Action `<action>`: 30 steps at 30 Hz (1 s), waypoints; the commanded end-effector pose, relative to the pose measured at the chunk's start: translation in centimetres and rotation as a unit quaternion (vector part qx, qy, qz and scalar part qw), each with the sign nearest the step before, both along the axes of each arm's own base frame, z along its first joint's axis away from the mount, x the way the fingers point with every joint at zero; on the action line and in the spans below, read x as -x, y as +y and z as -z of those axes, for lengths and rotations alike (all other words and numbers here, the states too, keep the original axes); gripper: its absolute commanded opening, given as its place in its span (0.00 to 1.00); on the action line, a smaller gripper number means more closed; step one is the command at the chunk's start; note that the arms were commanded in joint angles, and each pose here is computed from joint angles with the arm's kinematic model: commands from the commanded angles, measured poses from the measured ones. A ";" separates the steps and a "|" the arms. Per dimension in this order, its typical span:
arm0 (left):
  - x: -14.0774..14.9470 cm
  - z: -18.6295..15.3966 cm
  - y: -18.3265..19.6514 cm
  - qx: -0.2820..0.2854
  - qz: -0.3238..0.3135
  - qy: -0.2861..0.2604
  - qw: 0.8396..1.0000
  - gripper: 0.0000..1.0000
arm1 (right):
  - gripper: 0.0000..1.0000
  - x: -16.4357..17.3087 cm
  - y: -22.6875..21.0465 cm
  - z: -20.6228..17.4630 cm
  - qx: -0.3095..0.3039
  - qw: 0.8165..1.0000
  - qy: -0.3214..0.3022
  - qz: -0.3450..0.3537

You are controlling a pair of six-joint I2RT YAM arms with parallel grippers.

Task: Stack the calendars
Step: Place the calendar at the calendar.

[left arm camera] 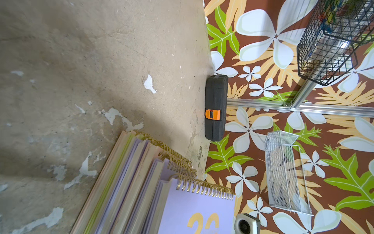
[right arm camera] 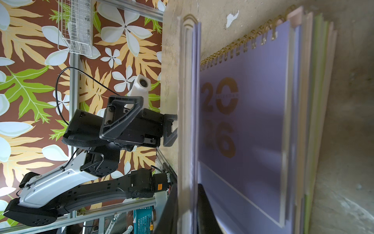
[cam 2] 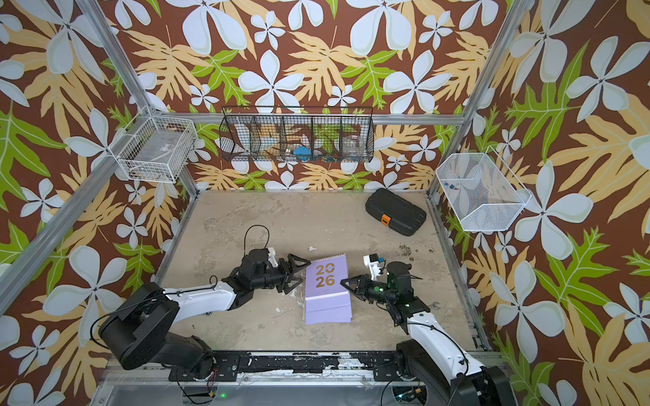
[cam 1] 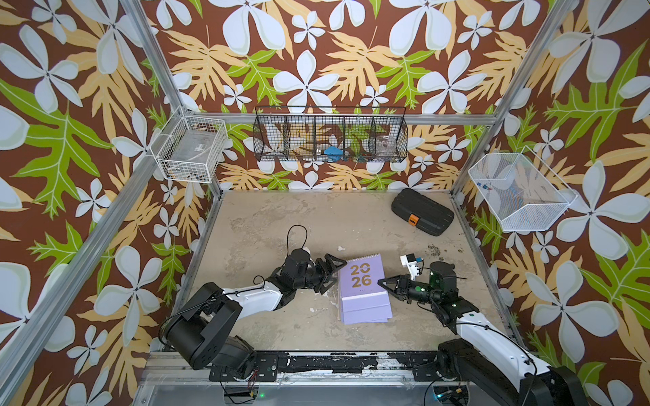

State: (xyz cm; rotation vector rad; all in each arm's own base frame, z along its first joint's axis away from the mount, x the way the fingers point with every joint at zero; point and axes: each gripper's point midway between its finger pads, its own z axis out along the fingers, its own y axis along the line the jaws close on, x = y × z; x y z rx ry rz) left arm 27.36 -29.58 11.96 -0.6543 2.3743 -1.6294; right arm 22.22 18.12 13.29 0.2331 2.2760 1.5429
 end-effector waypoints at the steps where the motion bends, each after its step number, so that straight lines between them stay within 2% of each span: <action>1: -0.4 -0.8 -0.5 0.011 0.000 -0.011 1.000 0.92 | 0.10 -0.3 0.3 -1.2 -0.012 0.999 -0.034 -0.011; 20: -0.7 -0.6 -1.2 0.011 0.003 -0.009 1.000 0.92 | 0.11 -1.1 0.1 0.1 -0.012 1.000 -0.027 0.001; 30: -0.9 -0.4 -1.3 0.011 0.001 -0.007 1.000 0.92 | 0.20 -1.0 -0.3 2.0 0.016 1.000 -0.007 0.007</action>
